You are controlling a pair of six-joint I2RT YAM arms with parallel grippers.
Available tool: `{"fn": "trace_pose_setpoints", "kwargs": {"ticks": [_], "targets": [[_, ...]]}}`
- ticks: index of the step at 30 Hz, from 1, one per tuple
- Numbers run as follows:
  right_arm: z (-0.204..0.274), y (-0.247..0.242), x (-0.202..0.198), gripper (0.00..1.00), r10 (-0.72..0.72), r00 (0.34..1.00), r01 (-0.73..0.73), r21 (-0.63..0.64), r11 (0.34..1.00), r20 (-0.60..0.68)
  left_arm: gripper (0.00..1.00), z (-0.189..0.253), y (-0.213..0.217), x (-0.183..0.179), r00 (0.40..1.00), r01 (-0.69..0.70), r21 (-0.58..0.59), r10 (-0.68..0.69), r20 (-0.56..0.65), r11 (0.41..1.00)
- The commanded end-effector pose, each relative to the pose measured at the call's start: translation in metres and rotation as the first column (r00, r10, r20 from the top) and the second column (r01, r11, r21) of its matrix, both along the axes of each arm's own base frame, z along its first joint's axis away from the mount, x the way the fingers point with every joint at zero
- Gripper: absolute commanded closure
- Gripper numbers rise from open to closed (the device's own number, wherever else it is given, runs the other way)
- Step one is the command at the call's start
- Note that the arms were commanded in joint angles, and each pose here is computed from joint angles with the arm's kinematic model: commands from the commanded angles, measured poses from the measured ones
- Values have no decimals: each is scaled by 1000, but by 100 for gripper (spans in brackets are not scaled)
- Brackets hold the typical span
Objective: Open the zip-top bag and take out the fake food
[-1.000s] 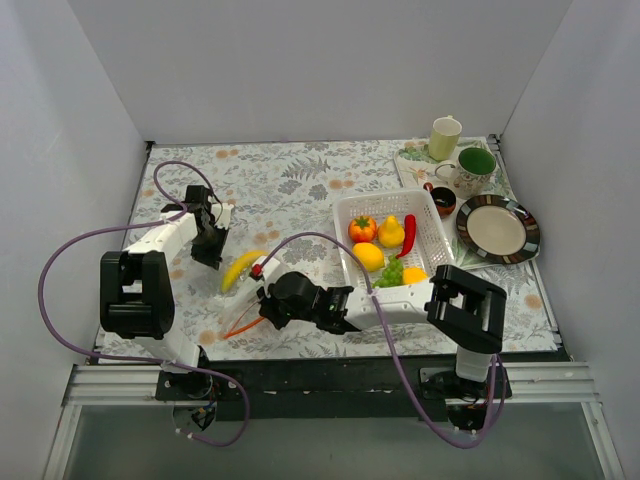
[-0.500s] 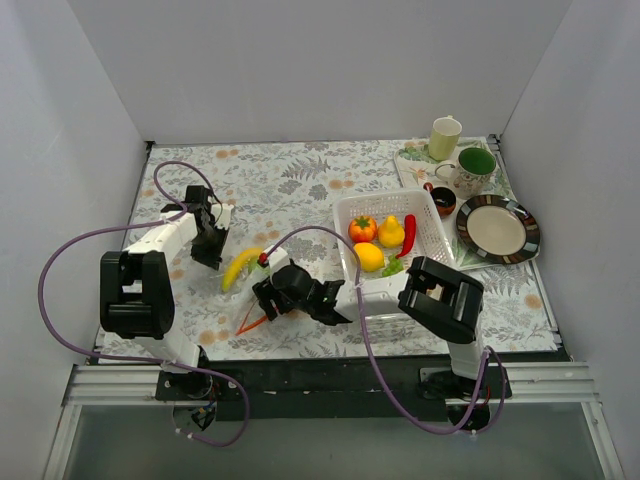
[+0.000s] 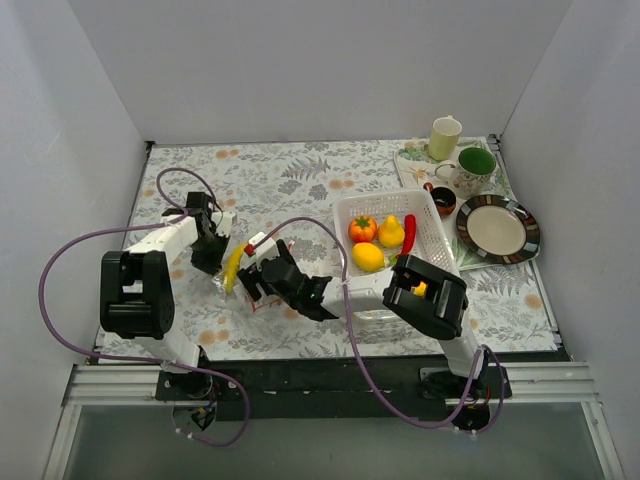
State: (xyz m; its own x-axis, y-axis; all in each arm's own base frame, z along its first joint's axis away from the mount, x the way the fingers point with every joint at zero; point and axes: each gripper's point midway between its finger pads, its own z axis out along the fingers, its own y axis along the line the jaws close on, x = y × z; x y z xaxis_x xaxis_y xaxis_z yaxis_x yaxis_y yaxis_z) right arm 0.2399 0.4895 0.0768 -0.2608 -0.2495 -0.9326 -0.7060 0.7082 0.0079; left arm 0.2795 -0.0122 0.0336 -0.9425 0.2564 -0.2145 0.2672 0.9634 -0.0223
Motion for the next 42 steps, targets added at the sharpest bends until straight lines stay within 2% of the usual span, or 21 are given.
{"fn": "trace_pose_setpoints", "kwargs": {"ticks": [1, 9, 14, 20, 21, 22, 25, 27, 30, 33, 38, 42], "targets": [[41, 24, 24, 7, -37, 990, 26, 82, 996, 133, 100, 4, -5, -5, 999, 40, -27, -40, 5, 999], [32, 41, 33, 6, 8, 994, -17, 83, 996, 107, 100, -5, -7, -17, 996, 75, -47, -77, -43, 996], [5, 38, 33, 10, 18, 1000, -20, 75, 997, 19, 100, -5, -9, -17, 996, 77, -55, -80, -44, 996], [-12, 26, 28, 29, 47, 998, -45, 55, 997, -44, 100, -4, -9, -16, 996, 75, -52, -78, -41, 996], [-11, 24, 27, 38, 48, 998, -45, 54, 998, -47, 100, -4, -9, -16, 996, 72, -51, -74, -40, 996], [-14, 19, 25, 42, 49, 997, -46, 47, 998, -56, 100, -4, -8, -15, 997, 72, -49, -74, -39, 996], [-2, 4, 19, 58, 38, 997, -33, 68, 997, -67, 100, -4, -7, -14, 997, 68, -39, -69, -29, 997], [24, 0, 11, 69, 68, 996, -60, 118, 991, -64, 100, -5, -4, -12, 998, 59, -25, -60, -21, 998], [46, -16, -6, 80, 112, 991, -99, 162, 982, -75, 100, -3, -3, -7, 999, 52, -20, -53, -11, 998], [64, -32, -26, 86, 172, 981, -153, 186, 970, -90, 100, -1, -3, -3, 999, 44, -15, -44, 2, 999], [81, -72, -62, 90, 263, 954, -237, 180, 955, -141, 100, 4, -6, -1, 999, 36, -29, -36, 17, 999], [84, -127, -60, 90, 126, 981, -106, 137, 985, -147, 100, 9, -6, 0, 999, 35, -34, -34, 29, 999]]}}
